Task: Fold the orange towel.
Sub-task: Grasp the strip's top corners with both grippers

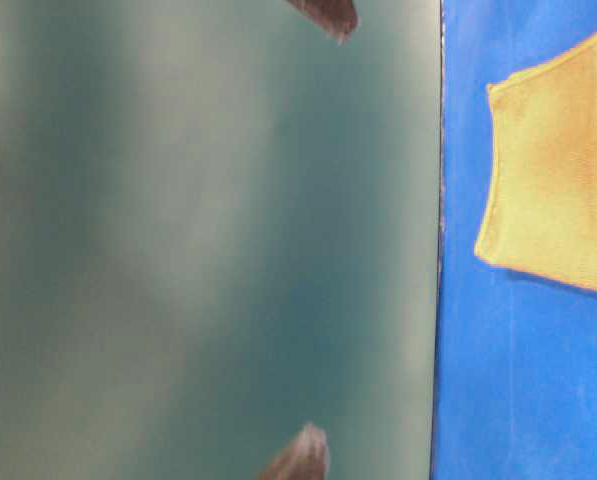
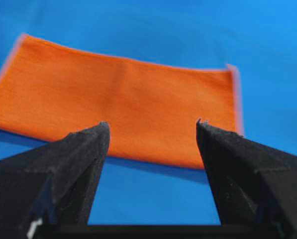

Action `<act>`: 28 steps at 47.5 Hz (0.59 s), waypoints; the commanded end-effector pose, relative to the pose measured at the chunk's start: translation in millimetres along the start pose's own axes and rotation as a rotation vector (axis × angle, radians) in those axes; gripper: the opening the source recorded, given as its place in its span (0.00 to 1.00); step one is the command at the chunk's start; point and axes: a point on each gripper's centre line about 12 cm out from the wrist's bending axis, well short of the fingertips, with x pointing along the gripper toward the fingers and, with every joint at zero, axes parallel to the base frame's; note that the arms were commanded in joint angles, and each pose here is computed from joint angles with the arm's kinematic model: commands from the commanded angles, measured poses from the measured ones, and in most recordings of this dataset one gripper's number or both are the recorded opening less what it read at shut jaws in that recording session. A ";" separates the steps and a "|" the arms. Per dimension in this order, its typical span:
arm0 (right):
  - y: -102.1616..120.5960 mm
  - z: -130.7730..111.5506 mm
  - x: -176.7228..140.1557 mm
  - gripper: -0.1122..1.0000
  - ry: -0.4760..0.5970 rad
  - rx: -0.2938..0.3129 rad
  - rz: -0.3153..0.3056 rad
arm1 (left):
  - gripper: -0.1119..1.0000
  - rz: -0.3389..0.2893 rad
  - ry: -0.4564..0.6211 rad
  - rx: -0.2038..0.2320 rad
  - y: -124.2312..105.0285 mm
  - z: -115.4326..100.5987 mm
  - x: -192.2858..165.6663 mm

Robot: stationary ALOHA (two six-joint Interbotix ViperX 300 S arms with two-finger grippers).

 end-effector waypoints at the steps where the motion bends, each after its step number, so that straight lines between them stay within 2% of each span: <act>1: -15.9 11.3 8.8 0.67 -0.012 0.031 -0.051 | 0.69 0.048 -0.021 0.013 14.9 15.6 18.9; 8: -44.4 1.7 32.8 0.67 0.065 0.062 -0.133 | 0.71 0.118 0.019 0.041 41.3 16.9 52.8; 12: -58.2 -9.8 48.3 0.67 0.119 0.085 -0.165 | 0.73 0.155 0.054 0.039 58.7 11.4 74.9; 28: -87.4 -51.6 96.8 0.67 0.246 0.142 -0.198 | 0.83 0.251 0.182 -0.011 113.8 -38.1 140.4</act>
